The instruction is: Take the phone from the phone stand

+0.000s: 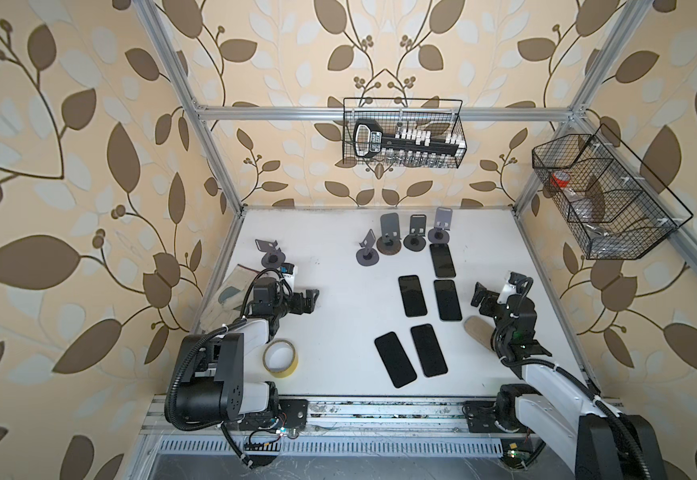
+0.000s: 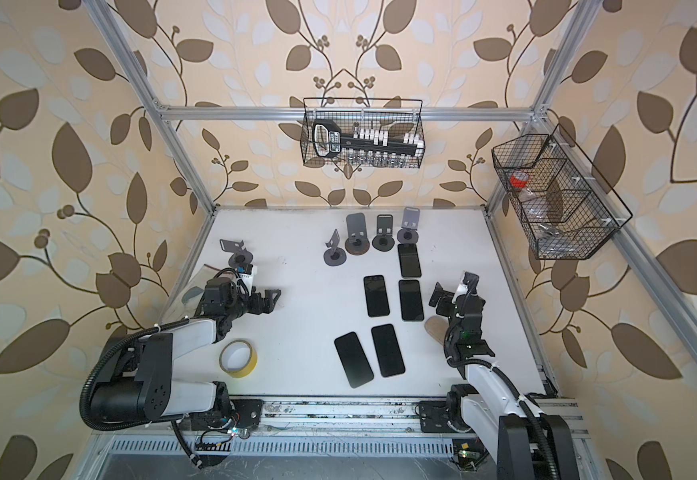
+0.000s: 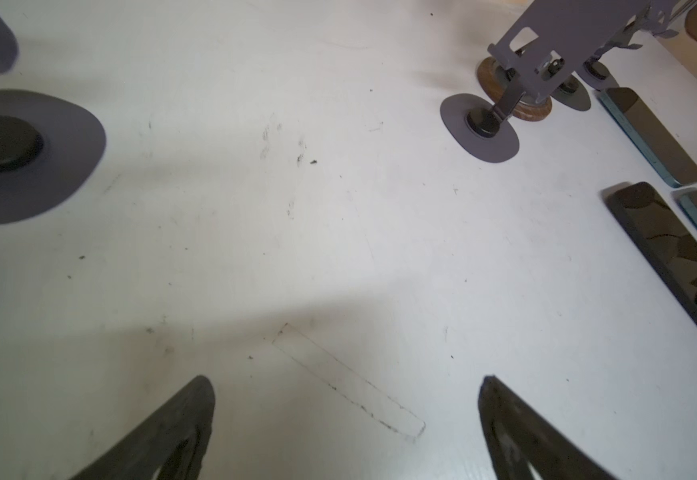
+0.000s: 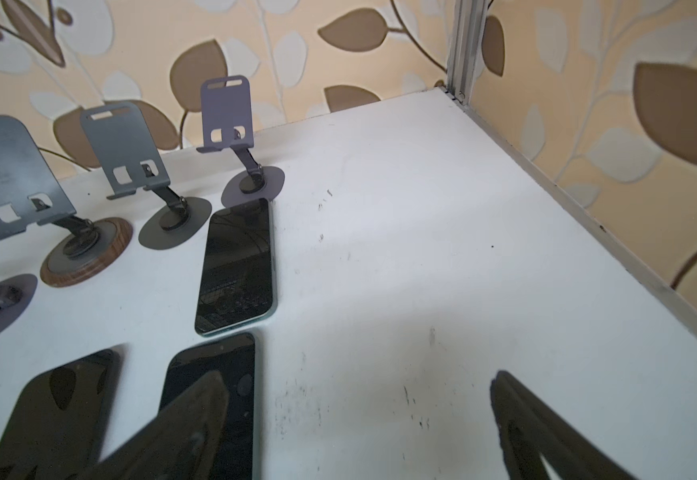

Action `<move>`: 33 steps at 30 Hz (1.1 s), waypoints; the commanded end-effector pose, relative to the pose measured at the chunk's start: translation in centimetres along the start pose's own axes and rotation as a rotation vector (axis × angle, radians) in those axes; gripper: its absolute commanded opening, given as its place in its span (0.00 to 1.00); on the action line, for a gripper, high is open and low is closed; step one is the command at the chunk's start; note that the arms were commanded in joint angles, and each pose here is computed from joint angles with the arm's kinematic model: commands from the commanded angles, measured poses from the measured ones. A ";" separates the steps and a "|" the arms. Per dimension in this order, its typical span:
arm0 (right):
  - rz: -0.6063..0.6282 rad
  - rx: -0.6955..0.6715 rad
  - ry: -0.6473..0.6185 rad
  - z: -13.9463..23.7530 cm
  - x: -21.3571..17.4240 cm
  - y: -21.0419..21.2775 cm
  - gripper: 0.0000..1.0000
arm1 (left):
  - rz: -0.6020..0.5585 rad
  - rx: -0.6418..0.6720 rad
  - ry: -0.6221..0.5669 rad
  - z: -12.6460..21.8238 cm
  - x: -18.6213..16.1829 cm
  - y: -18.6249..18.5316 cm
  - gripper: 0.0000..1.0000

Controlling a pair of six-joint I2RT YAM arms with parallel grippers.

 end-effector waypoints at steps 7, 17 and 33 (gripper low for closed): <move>0.080 0.102 -0.207 -0.8 1.9 1.3 1.00 | -0.057 0.155 -0.169 -0.8 1.6 2.0 0.99; 0.121 0.122 -0.162 -2.3 0.5 2.0 1.00 | -0.035 0.160 -0.123 -1.4 1.6 2.4 0.99; 0.173 0.145 -0.113 -3.1 0.2 3.0 1.00 | 0.011 0.221 -0.084 -1.7 1.6 3.5 0.99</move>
Point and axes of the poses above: each gripper's point midway between its finger pads, its own z axis back along the fingers, its own y axis along the line the jaws close on, x = y × z, the point moved 5 cm from there along z, back along the fingers, and after that the axes turned 12 degrees about -z, right-handed, at the moved point
